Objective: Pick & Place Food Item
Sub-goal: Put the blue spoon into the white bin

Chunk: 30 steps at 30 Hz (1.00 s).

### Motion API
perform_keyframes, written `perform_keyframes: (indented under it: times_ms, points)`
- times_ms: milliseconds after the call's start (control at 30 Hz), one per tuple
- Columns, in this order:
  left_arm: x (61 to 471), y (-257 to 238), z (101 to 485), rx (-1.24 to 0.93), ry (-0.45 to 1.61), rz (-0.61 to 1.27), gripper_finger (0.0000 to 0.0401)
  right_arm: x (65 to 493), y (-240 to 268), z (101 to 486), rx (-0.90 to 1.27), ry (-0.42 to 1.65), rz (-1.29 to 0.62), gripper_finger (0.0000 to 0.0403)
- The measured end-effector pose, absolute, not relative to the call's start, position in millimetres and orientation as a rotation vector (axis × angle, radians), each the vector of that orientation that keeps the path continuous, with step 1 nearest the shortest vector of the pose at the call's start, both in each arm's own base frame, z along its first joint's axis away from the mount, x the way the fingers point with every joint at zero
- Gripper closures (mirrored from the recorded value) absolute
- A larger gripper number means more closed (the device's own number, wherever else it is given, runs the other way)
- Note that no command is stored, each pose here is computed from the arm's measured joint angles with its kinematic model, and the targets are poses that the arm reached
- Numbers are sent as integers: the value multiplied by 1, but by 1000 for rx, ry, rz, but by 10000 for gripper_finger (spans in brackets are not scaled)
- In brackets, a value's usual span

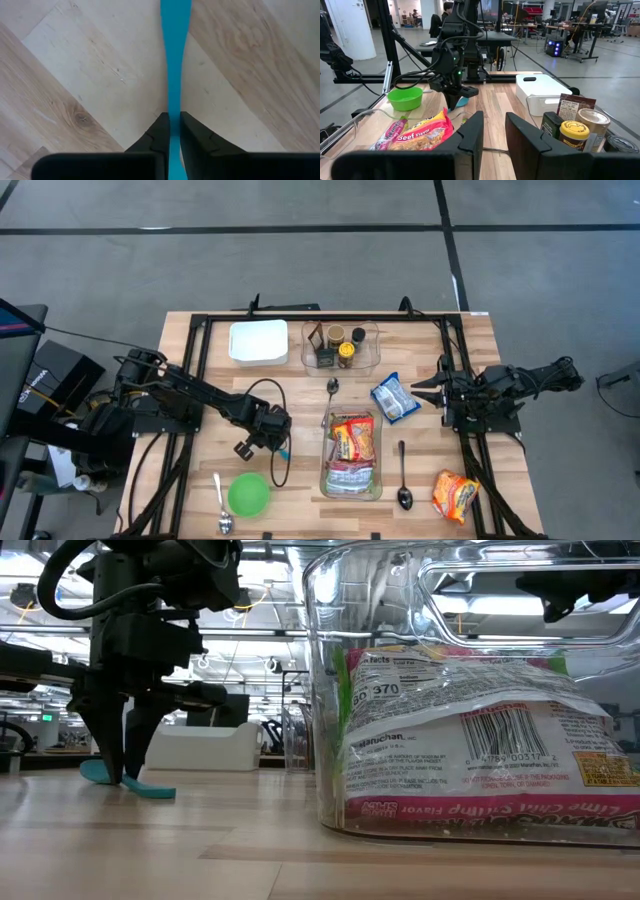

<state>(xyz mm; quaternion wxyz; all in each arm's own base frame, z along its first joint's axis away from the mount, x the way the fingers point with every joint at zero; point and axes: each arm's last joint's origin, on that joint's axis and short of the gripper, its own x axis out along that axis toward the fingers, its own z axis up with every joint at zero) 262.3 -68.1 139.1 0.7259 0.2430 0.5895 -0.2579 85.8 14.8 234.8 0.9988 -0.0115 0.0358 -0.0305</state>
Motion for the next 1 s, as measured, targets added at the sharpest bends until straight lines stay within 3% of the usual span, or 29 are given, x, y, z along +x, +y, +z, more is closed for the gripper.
perform_keyframes:
  times_ms: [467,1000]
  points:
    - [262,-68,139,548,1302,-555,298,86,15,235,-23,71,-61,328]
    - [259,-66,135,570,1301,-558,295,86,15,235,-23,71,-61,328]
